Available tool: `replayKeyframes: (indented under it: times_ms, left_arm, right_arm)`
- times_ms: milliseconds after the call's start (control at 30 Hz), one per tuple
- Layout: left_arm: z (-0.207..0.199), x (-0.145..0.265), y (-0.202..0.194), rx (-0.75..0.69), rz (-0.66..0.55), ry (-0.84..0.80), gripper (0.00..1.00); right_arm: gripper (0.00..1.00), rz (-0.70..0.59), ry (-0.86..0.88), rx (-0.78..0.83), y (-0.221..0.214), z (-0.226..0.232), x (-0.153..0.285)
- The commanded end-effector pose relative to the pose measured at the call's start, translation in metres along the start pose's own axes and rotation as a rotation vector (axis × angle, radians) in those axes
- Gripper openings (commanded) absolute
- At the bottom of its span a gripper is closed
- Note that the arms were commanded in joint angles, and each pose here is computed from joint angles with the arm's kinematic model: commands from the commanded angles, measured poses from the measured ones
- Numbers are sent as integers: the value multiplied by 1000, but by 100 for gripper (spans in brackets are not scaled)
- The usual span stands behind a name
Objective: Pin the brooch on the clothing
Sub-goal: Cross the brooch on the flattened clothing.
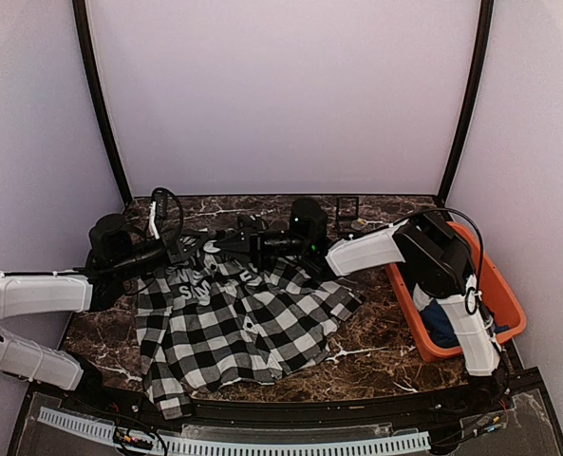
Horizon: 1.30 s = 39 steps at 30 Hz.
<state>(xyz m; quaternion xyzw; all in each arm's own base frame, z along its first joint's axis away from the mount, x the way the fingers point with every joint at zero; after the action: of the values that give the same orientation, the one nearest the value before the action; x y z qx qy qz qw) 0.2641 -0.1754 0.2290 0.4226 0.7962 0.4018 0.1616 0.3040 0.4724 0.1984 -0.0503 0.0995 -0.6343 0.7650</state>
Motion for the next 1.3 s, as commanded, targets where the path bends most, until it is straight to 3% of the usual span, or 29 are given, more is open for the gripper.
replayKeyframes:
  times_ms: [0, 600, 1267]
  left_arm:
    - [-8, -1, 2, -12, -4, -58, 1]
    - [-8, -5, 0, -21, 41, -58, 1]
    - [-5, -11, -5, 2, 83, -61, 1]
  right_arm:
    - [0, 10, 28, 53, -1, 19, 0]
    - [0, 28, -98, 112, -5, 23, -2]
    - [0, 37, -372, 363, -10, 59, 3]
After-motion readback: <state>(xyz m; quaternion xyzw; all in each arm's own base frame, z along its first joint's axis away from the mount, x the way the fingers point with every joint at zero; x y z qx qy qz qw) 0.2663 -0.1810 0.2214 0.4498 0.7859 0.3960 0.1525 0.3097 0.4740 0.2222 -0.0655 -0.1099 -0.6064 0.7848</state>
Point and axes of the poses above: each gripper's point midway between its finger pads, its own x axis back along the fingers, its own z axis along the line the jaws close on, y = z × x, the point moved 7 cm from there along x, back along the fingers, and after that the axes turned 3 degrees about -x, right-handed, at the moved point
